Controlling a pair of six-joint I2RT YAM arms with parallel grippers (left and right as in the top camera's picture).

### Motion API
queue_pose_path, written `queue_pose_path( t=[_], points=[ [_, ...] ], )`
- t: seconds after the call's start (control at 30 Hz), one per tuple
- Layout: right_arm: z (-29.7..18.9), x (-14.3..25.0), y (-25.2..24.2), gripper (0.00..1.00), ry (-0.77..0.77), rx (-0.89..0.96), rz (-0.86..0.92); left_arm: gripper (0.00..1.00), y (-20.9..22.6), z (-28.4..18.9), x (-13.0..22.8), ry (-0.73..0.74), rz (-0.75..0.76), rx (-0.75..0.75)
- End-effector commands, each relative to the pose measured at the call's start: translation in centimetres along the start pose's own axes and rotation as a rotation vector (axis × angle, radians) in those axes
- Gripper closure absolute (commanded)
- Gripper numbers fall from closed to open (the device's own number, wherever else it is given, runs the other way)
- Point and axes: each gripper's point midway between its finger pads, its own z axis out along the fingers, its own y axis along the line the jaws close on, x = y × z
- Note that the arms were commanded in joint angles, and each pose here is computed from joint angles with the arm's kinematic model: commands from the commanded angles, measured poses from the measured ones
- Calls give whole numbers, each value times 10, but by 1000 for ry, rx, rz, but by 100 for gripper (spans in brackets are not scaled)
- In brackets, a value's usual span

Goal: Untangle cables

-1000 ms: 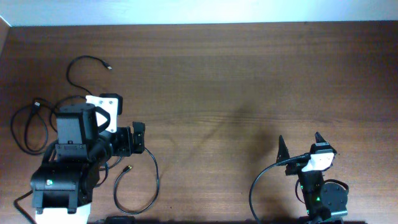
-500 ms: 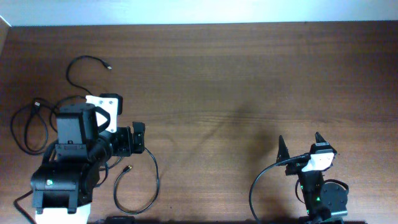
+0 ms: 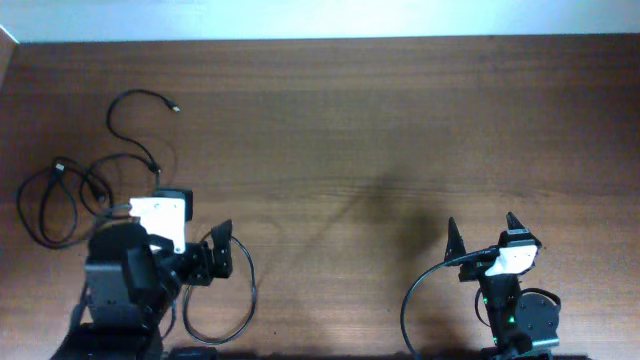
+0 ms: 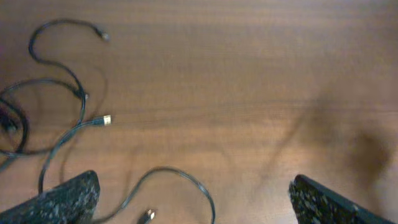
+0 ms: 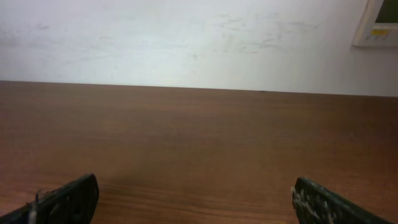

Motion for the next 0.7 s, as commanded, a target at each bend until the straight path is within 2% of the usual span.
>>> queue_pose_path(
  t=[0.0, 0.07, 0.2, 0.5, 0.6, 0.67],
  points=[
    [0, 3, 0, 2, 5, -4, -7, 1, 0, 20, 15, -112, 33, 13],
    [0, 3, 0, 2, 5, -4, -7, 1, -3, 26, 19, -236, 51, 39],
    [0, 3, 0, 2, 5, -4, -7, 1, -17, 11, -2, -552, 112, 112],
    [0, 3, 0, 2, 5, -4, -7, 1, -24, -7, -19, -984, 198, 137],
    [0, 3, 0, 2, 5, -4, -7, 1, -25, -8, -18, -1076, 218, 140],
    [0, 3, 0, 2, 5, -4, -7, 1, -23, 8, -8, -1022, 213, 134]
  ],
)
